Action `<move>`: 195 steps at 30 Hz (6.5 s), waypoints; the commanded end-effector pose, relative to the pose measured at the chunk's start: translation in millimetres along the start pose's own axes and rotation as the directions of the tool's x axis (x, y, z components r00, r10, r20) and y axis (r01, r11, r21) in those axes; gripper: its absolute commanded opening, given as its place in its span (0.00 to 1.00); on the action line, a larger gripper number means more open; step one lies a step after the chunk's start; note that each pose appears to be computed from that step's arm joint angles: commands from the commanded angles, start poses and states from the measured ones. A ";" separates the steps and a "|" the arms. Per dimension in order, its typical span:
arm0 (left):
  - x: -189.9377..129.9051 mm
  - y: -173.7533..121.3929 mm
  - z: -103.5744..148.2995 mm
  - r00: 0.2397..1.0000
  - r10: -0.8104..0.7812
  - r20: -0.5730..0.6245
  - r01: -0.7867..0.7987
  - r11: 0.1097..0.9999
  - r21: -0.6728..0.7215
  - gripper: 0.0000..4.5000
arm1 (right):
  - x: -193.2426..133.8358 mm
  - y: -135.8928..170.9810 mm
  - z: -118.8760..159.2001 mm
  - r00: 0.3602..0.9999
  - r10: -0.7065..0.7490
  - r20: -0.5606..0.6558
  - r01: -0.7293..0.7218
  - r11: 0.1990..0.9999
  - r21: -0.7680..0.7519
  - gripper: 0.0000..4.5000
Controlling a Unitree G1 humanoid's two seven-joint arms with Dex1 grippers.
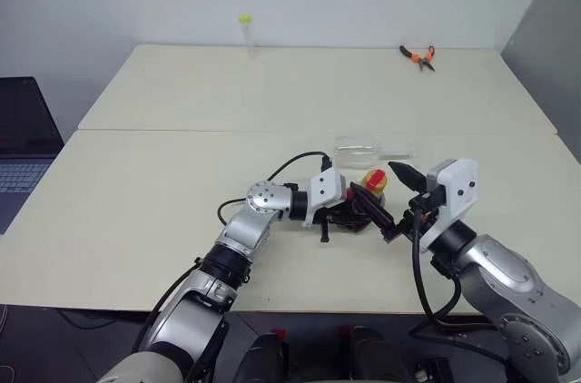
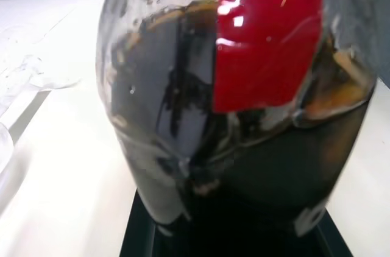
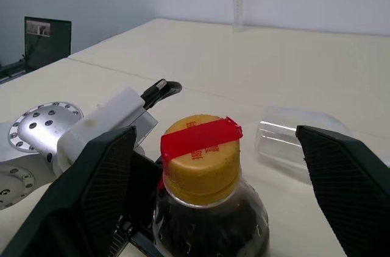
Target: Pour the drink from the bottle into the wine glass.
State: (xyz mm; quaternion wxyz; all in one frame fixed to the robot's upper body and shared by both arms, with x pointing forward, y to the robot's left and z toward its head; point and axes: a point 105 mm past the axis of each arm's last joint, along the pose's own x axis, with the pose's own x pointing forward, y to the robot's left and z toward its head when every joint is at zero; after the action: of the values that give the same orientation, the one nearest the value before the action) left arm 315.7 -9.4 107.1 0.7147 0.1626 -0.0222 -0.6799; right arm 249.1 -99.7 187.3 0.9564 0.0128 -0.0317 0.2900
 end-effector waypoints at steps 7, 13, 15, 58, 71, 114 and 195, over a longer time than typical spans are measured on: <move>-2.1 6.7 15.4 0.999 0.020 0.041 -0.022 0.998 0.058 0.17 | -3.2 2.1 8.5 0.998 -0.001 0.066 0.001 1.000 0.006 0.28; -2.0 4.2 16.5 0.999 0.005 0.044 -0.007 0.999 0.053 0.17 | 1.8 -9.3 9.5 0.997 0.054 0.059 -0.052 0.998 -0.028 0.28; -1.2 0.7 18.1 0.999 -0.016 0.051 0.014 0.999 0.053 0.17 | 5.3 -17.2 10.0 0.989 0.146 0.023 -0.144 0.987 -0.065 0.28; 5.5 -3.7 29.4 0.993 -0.020 0.116 0.017 0.999 0.032 0.16 | -11.6 -41.4 18.5 1.000 0.026 -0.008 -0.027 0.989 -0.147 0.91; 3.8 -3.2 27.7 0.993 -0.012 0.114 0.009 0.999 0.030 0.16 | -51.3 -18.0 18.2 0.971 0.210 -0.115 -0.214 0.977 -0.021 0.91; 4.2 -3.4 26.0 0.994 -0.025 0.105 0.022 0.999 0.035 0.16 | -27.2 -11.0 22.2 0.980 0.190 -0.053 -0.190 0.982 0.015 0.91; -5.9 10.5 37.3 0.979 0.090 0.183 -0.093 0.996 0.007 0.15 | -80.0 -124.0 -90.3 0.892 -0.385 -0.238 0.365 0.923 -0.122 1.00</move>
State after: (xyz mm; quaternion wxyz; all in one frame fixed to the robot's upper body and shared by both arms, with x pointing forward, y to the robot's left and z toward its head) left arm 308.9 -14.5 123.3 0.7225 0.1072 -0.0554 -0.6808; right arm 257.6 -245.0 65.4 0.9887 -0.0249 0.1240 0.0806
